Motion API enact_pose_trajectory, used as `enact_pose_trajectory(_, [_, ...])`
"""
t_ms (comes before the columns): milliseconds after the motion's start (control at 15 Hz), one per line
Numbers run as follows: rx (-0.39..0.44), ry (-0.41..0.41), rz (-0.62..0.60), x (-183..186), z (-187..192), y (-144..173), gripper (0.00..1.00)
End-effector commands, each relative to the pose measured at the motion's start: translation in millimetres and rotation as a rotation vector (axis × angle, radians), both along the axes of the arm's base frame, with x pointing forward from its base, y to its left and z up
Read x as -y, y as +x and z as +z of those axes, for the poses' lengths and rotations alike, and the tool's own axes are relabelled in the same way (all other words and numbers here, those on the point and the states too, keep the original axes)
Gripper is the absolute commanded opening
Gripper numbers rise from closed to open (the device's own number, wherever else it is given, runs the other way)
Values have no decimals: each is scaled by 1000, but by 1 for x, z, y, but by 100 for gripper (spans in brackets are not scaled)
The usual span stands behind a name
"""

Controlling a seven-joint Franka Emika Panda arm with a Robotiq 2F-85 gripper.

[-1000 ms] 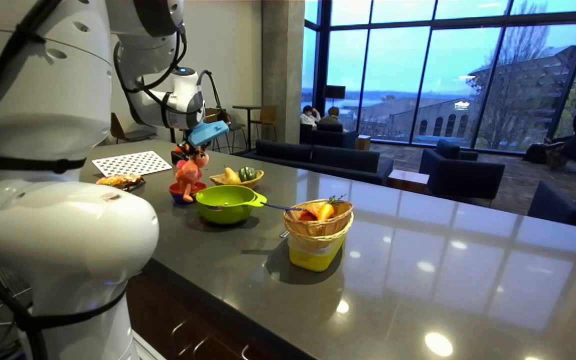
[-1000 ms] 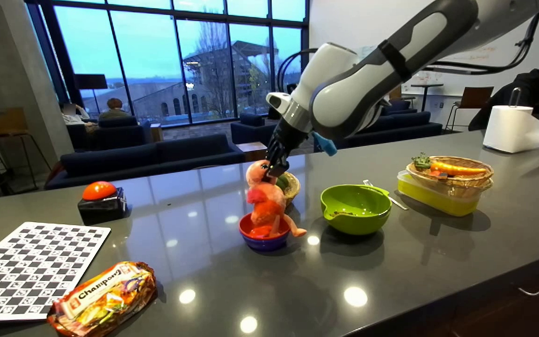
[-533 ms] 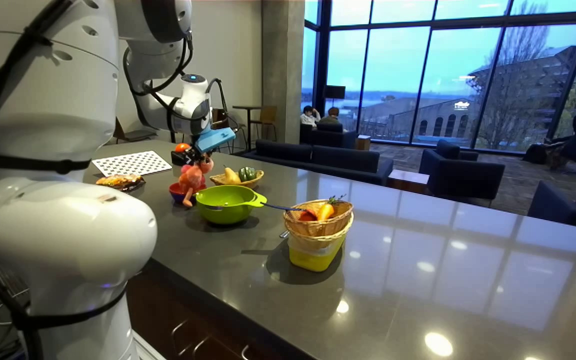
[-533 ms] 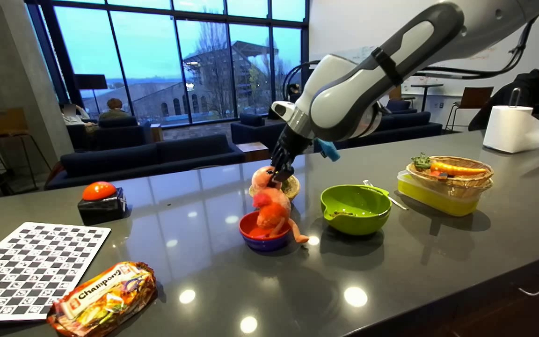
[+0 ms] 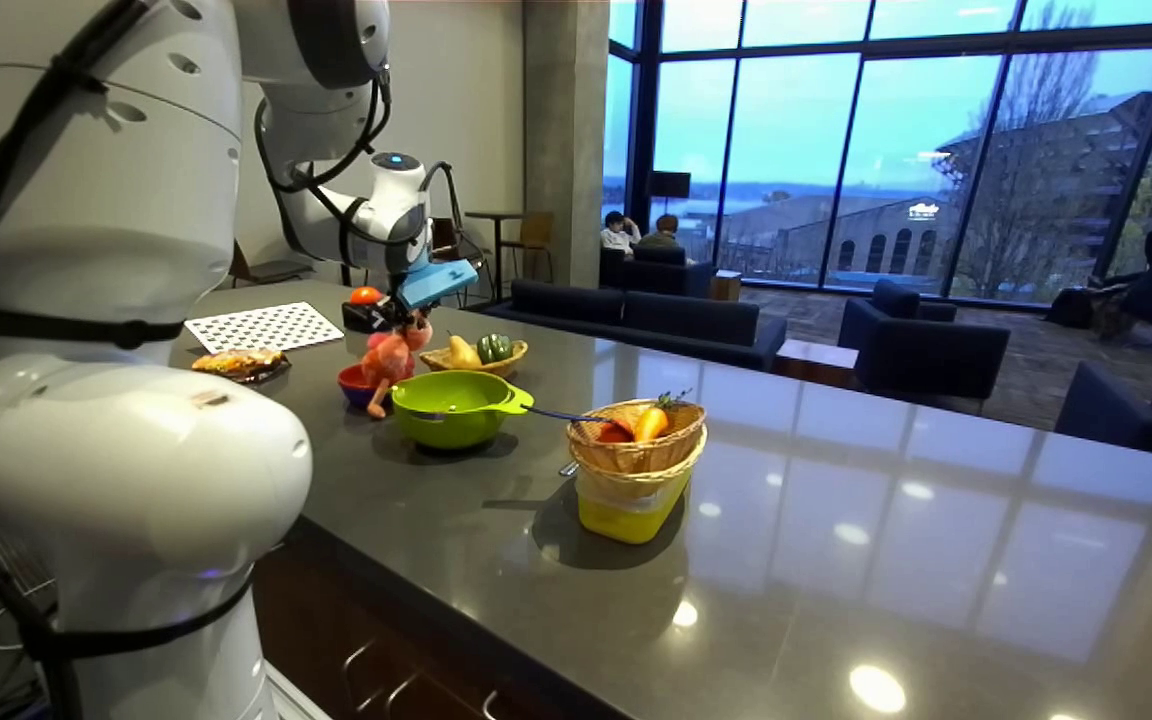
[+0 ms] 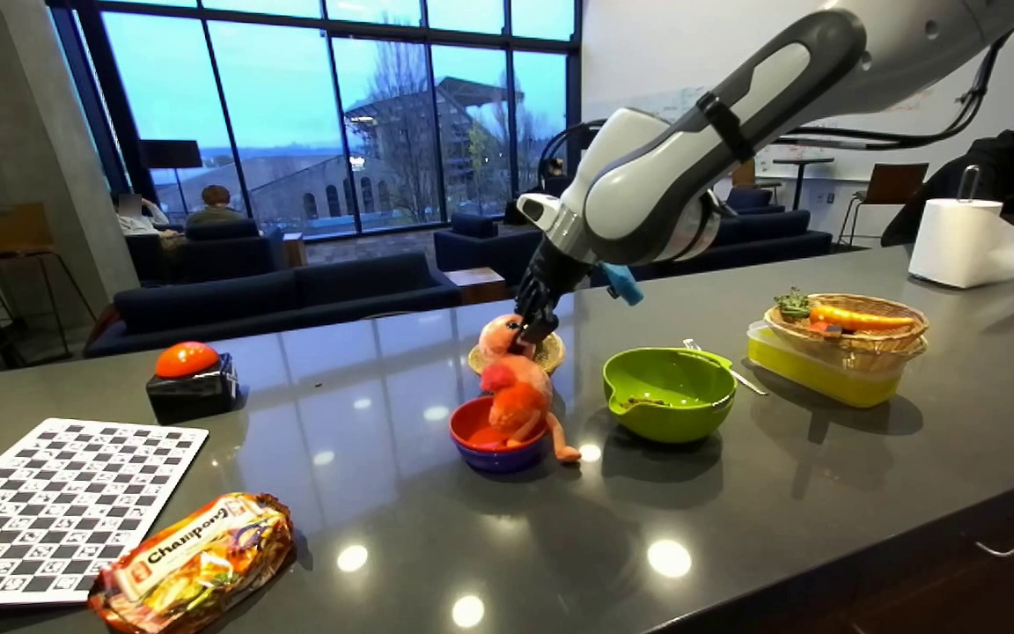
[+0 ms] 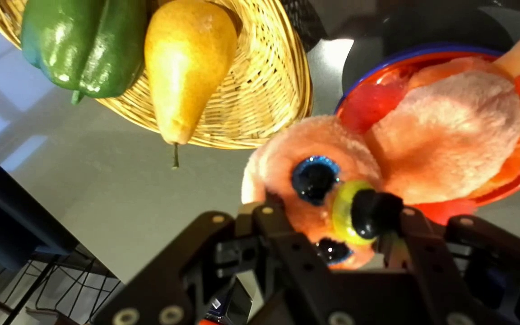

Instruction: Move the stuffed animal to the purple and red bowl

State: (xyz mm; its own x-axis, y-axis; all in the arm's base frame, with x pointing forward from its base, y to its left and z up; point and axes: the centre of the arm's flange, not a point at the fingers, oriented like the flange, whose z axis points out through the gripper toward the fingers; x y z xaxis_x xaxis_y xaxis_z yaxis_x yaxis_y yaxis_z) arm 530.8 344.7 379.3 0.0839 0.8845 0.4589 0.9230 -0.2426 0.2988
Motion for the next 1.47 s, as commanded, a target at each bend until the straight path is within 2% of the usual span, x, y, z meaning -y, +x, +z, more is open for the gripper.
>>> enact_pose_trajectory(0, [8,9,11,8,3,-2,73])
enact_pose_trajectory(267, [7,8,15,8,4,-3,100])
enact_pose_trajectory(667, [38,-2,20,2,19,-17,100])
enact_pose_trajectory(1000, [105,22,15,-5,64,-54,100])
enact_pose_trajectory(1200, [136,36,-45,3,92,-81,100])
enact_pose_trajectory(1400, [155,55,-131,26,114,-102,100])
